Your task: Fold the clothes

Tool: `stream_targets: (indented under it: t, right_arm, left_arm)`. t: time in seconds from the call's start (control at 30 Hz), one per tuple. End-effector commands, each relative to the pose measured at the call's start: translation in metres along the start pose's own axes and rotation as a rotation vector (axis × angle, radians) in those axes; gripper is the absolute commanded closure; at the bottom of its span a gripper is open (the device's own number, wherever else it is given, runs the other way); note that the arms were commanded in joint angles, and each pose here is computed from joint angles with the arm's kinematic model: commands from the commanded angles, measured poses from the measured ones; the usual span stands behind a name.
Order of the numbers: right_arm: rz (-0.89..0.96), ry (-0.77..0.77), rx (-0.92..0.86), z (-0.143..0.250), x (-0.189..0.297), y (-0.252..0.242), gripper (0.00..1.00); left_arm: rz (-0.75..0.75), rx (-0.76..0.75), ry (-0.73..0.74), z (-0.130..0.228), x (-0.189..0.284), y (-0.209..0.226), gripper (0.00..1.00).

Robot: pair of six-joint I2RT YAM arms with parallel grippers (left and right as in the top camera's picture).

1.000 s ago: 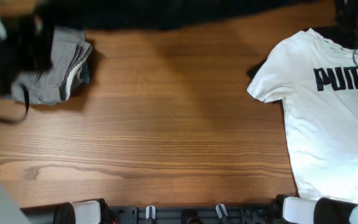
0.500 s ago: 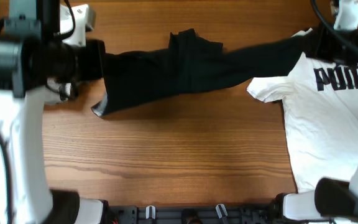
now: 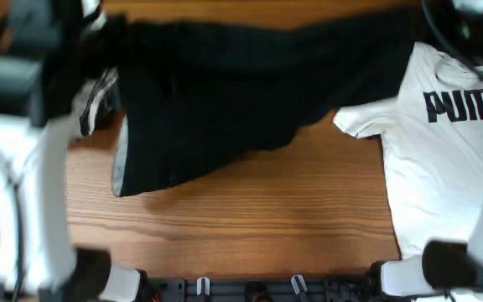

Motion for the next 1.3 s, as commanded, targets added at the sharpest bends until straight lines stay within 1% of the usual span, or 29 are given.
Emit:
stream_targets:
  t: [0.0, 0.07, 0.1, 0.13, 0.2, 0.23, 0.27, 0.3, 0.37, 0.5, 0.57, 0.63, 0.67, 0.73, 0.9, 0.93, 0.97, 1.0, 1.03, 1.07, 1.1, 1.13, 1.17, 1.2, 1.23, 1.27]
  right_arm:
    - [-0.247, -0.237, 0.095, -0.057, -0.009, 0.033, 0.96]
    - [-0.268, -0.374, 0.152, -0.084, 0.007, 0.040, 0.96]
    - [-0.258, -0.445, 0.183, -0.098, 0.023, 0.043, 0.96]
    - [-0.245, -0.487, 0.196, -0.107, 0.035, 0.043, 0.96]
    - [-0.199, -0.540, 0.200, -0.117, 0.055, 0.037, 0.96]
    - [-0.171, -0.535, 0.192, -0.116, 0.059, 0.030, 0.96]
    - [-0.144, -0.499, 0.176, -0.110, 0.057, 0.021, 0.96]
    - [-0.114, -0.429, 0.160, -0.098, 0.050, 0.011, 0.96]
    - [-0.056, -0.329, 0.130, -0.079, 0.037, -0.003, 0.96]
    - [-0.007, -0.033, 0.109, -0.023, 0.000, -0.025, 0.96]
    - [-0.001, 0.095, 0.086, 0.003, -0.017, -0.033, 0.96]
    - [0.026, 0.202, 0.044, 0.025, -0.026, -0.040, 0.96]
    - [0.047, 0.258, 0.026, 0.036, -0.030, -0.043, 0.96]
    - [0.092, 0.323, 0.010, 0.049, -0.028, -0.046, 0.96]
    - [0.122, 0.398, -0.021, 0.065, -0.020, -0.047, 0.96]
    - [0.123, 0.411, -0.027, 0.067, -0.019, -0.047, 0.96]
    - [0.124, 0.418, -0.030, 0.069, -0.018, -0.047, 0.96]
    - [0.139, 0.418, -0.030, 0.069, -0.018, -0.049, 0.95]
    - [0.170, 0.415, -0.031, 0.068, -0.017, -0.053, 0.87]
    - [0.226, 0.408, -0.048, 0.067, -0.018, -0.060, 0.66]
    - [0.310, 0.397, -0.071, 0.065, -0.016, -0.070, 0.42]
    - [0.394, 0.385, -0.082, 0.064, -0.013, -0.080, 0.33]
    - [0.458, 0.372, -0.095, 0.062, -0.010, -0.087, 0.30]
    - [0.569, 0.337, -0.128, 0.058, -0.005, -0.100, 0.28]
    - [0.575, 0.324, -0.136, 0.056, -0.005, -0.101, 0.27]
    - [0.565, 0.319, -0.137, 0.055, -0.006, -0.100, 0.27]
  left_arm:
    - [0.057, -0.111, -0.241, -0.060, -0.023, -0.015, 0.96]
    - [0.113, -0.110, -0.387, -0.089, -0.010, -0.026, 0.96]
    - [0.137, -0.109, -0.473, -0.105, 0.006, -0.030, 0.96]
    - [0.147, -0.108, -0.527, -0.115, 0.020, -0.032, 0.96]
    - [0.165, -0.108, -0.580, -0.124, 0.044, -0.034, 0.96]
    - [0.164, -0.110, -0.555, -0.119, 0.048, -0.035, 0.96]
    - [0.157, -0.113, -0.494, -0.107, 0.044, -0.034, 0.95]
    - [0.144, -0.112, -0.384, -0.087, 0.034, -0.032, 0.91]
    - [0.121, -0.105, -0.221, -0.057, 0.016, -0.030, 0.89]
    - [0.050, -0.062, 0.091, -0.003, -0.027, -0.018, 0.86]
    - [0.015, -0.037, 0.222, 0.019, -0.045, -0.012, 0.89]
    - [-0.016, -0.032, 0.333, 0.038, -0.058, -0.008, 0.96]
    - [-0.030, -0.033, 0.385, 0.047, -0.062, -0.006, 0.96]
    - [-0.055, -0.016, 0.461, 0.061, -0.062, -0.002, 0.96]
    - [0.015, -0.012, 0.470, 0.064, -0.054, -0.015, 0.96]
    - [0.032, -0.018, 0.480, 0.067, -0.055, -0.020, 0.93]
    - [0.035, -0.030, 0.496, 0.071, -0.057, -0.025, 0.87]
    - [0.036, -0.043, 0.521, 0.078, -0.060, -0.029, 0.83]
    - [0.035, -0.053, 0.547, 0.085, -0.065, -0.032, 0.78]
    - [0.034, -0.061, 0.568, 0.091, -0.070, -0.035, 0.76]
    - [0.033, -0.071, 0.594, 0.100, -0.080, -0.038, 0.74]
    - [0.037, -0.078, 0.612, 0.107, -0.088, -0.041, 0.72]
    - [0.047, -0.081, 0.628, 0.114, -0.095, -0.045, 0.71]
    - [0.090, -0.086, 0.665, 0.131, -0.112, -0.056, 0.71]
    - [0.111, -0.090, 0.680, 0.140, -0.120, -0.061, 0.70]
    - [0.134, -0.097, 0.704, 0.154, -0.131, -0.068, 0.66]
Point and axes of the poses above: each gripper's point midway between its finger pads, its own x axis back along the fingers, its own y axis along the line the jaws close on, z = x × y, the point moved 4 cm from there along x, back along the fingers, and after that the axes turned 2 degrees about x, right-handed, at the moved point
